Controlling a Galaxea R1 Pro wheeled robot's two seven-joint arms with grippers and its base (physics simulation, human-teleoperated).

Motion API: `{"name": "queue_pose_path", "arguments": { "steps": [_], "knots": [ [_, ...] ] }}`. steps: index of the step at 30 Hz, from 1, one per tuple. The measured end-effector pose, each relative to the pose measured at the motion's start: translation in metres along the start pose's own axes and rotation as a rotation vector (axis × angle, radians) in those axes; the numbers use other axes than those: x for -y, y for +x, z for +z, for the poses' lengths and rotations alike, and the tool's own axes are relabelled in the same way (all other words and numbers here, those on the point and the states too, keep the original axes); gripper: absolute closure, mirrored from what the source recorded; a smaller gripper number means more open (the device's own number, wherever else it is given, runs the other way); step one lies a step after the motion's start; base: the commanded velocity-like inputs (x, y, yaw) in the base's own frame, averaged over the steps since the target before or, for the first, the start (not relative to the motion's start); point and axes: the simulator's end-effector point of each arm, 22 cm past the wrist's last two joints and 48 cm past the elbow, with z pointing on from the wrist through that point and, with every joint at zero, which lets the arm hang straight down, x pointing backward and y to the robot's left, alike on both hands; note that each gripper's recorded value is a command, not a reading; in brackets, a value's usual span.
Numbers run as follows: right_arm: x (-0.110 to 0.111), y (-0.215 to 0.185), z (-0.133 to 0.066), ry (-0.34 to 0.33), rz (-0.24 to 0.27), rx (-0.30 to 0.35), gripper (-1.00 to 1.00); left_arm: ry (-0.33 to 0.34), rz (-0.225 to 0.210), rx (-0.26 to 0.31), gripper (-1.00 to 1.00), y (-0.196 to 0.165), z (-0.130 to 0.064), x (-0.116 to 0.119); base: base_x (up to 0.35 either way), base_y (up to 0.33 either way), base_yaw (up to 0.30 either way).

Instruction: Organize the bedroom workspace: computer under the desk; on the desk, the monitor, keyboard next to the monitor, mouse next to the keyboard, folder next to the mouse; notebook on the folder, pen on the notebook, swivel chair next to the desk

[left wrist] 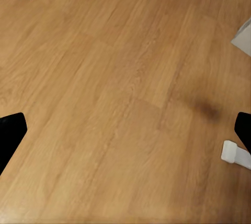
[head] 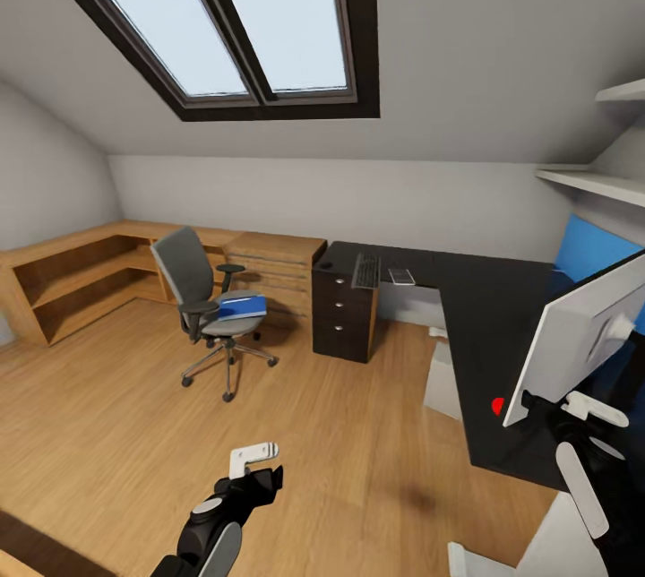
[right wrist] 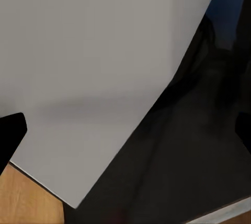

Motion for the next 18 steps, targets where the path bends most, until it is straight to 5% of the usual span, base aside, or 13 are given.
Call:
{"name": "queue_pose_path", "arguments": {
  "steps": [8,18],
  "knots": [
    [0.001,0.001,0.0,0.001,0.0,-0.003,-1.0,0.007,0.004,0.001,-1.0,0.0,0.0,0.003,0.0,0.0,-0.186],
    [0.001,-0.005,-0.004,0.001,-0.002,-0.005,-1.0,0.064,0.055,0.031,-1.0,-0.01,-0.018,0.035,0.0,0.0,-0.242]
  ]
}}
